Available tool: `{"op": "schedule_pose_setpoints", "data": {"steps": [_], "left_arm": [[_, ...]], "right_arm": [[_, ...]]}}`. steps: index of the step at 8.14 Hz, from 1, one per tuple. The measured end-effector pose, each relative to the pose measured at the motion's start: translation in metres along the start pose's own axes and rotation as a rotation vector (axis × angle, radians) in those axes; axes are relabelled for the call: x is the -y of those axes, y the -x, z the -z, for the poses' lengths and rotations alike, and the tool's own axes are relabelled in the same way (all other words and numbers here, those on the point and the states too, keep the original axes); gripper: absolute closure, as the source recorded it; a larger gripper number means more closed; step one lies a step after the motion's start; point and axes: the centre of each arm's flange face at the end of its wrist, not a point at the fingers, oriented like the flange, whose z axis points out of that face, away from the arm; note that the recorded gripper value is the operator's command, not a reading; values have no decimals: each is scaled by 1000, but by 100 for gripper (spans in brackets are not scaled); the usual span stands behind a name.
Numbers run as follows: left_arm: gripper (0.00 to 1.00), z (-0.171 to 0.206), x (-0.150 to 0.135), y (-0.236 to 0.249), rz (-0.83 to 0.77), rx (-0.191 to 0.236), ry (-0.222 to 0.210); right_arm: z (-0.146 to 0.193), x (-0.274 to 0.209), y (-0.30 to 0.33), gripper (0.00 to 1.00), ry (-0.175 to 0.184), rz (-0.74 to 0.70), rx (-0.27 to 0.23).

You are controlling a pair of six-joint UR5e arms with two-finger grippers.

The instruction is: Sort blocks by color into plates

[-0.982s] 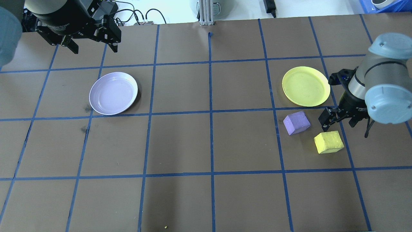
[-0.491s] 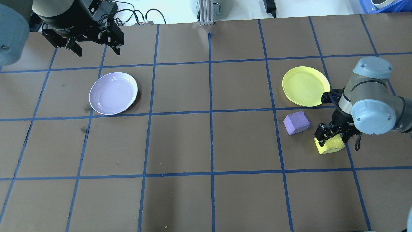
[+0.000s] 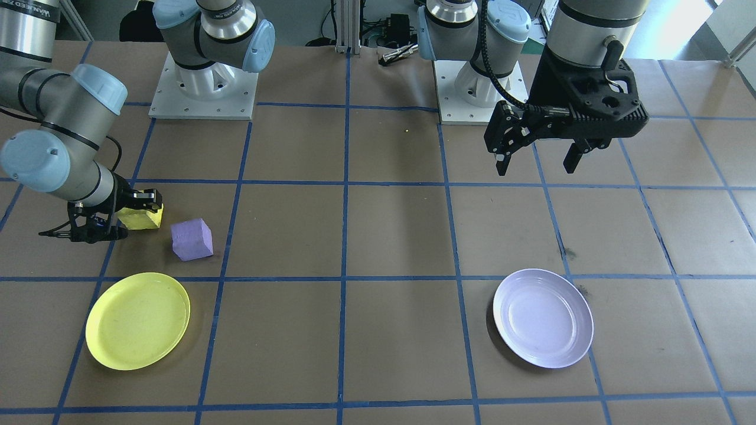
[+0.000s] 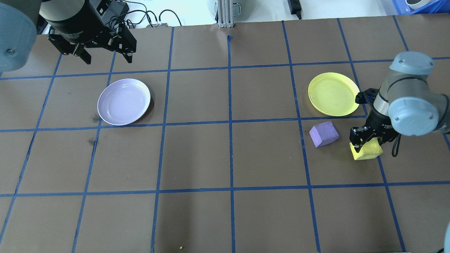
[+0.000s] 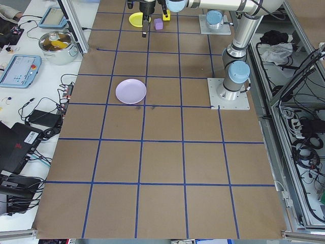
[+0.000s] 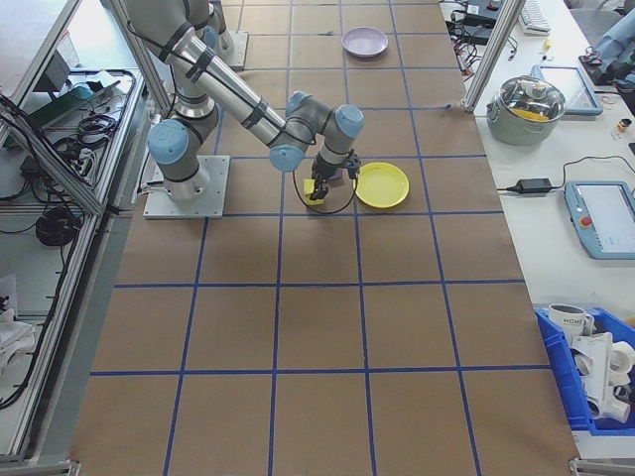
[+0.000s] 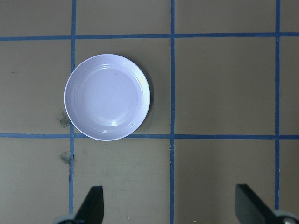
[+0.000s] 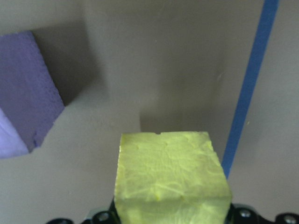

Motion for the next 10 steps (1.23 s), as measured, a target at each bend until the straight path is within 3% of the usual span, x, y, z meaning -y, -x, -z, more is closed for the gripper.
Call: {"op": "schedule_pose_setpoints", "data": {"steps": [2, 3, 5, 6, 7, 9, 10], "left_arm": [[0, -3, 0, 0, -2, 3, 11], [0, -5, 2, 0, -3, 2, 13], [0, -8, 4, 0, -3, 2, 15], [0, -10, 5, 0, -2, 1, 17], [0, -11, 6, 0, -1, 0, 18], [0, -11, 6, 0, 0, 0, 19], [0, -12, 6, 0, -1, -1, 20]], "right_arm": [[70, 26, -14, 71, -14, -38, 9], [105, 51, -14, 67, -37, -57, 12], [132, 117, 10, 65, -70, -35, -2], [128, 144, 24, 56, -74, -15, -12], [117, 165, 32, 25, -82, -1, -18], [92, 191, 36, 0, -104, 8, -31], [88, 192, 37, 0, -99, 12, -28]]}}
